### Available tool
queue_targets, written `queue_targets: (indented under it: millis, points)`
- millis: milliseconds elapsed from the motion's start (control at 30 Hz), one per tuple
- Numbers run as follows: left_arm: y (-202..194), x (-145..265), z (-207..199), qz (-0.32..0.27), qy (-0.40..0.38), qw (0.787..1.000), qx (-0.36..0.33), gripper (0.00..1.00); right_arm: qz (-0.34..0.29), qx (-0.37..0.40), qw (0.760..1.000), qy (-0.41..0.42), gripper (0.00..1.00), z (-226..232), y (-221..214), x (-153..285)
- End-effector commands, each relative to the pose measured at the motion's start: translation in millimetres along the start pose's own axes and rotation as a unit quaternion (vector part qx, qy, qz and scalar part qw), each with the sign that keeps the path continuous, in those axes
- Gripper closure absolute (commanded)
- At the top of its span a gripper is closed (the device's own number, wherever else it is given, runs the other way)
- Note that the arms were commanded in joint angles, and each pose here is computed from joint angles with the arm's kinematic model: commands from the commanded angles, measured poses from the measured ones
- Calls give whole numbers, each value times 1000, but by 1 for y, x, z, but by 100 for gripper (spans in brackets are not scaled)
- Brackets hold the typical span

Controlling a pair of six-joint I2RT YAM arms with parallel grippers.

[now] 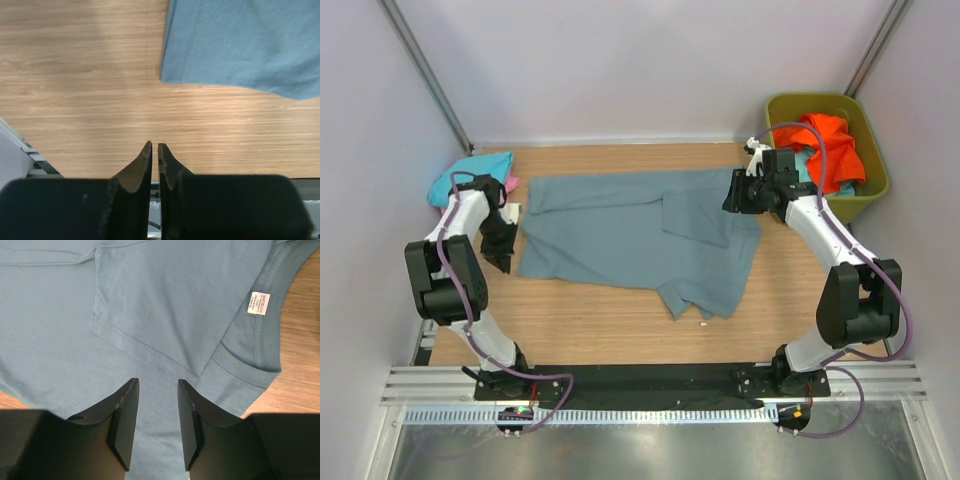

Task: Fold and stack the t-shirts
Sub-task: Fold the tshirt

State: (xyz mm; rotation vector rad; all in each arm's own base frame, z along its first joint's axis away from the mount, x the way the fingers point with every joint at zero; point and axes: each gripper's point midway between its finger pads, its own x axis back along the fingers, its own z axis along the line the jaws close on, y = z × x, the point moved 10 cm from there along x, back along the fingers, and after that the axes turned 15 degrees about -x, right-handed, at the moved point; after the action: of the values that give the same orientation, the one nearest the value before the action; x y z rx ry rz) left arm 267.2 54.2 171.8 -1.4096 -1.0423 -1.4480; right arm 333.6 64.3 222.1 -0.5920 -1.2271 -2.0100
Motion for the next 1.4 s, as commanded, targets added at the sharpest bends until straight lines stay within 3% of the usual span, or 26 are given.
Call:
queue_targets:
  millis: [0, 200, 367, 600, 1033, 1367]
  points:
    - [19, 11, 0, -40, -36, 999, -1, 85, -21, 21, 1000, 5, 56, 2, 7, -1]
    - [45, 15, -7, -82, -75, 994, -6, 56, -38, 57, 997, -43, 42, -10, 16, -15]
    - [64, 2, -18, -80, -117, 990, -7, 48, -36, 51, 997, -53, 41, -14, 27, -35]
    - [70, -29, -31, -34, -157, 987, -1, 48, -13, 17, 997, -74, 41, -36, 38, -76]
    - [57, -67, -24, 42, -93, 995, 10, 48, 21, 13, 997, -72, 41, -48, 43, -126]
    - [45, -56, -22, 53, -49, 997, 12, 48, 20, 26, 996, -83, 40, -59, 64, -174]
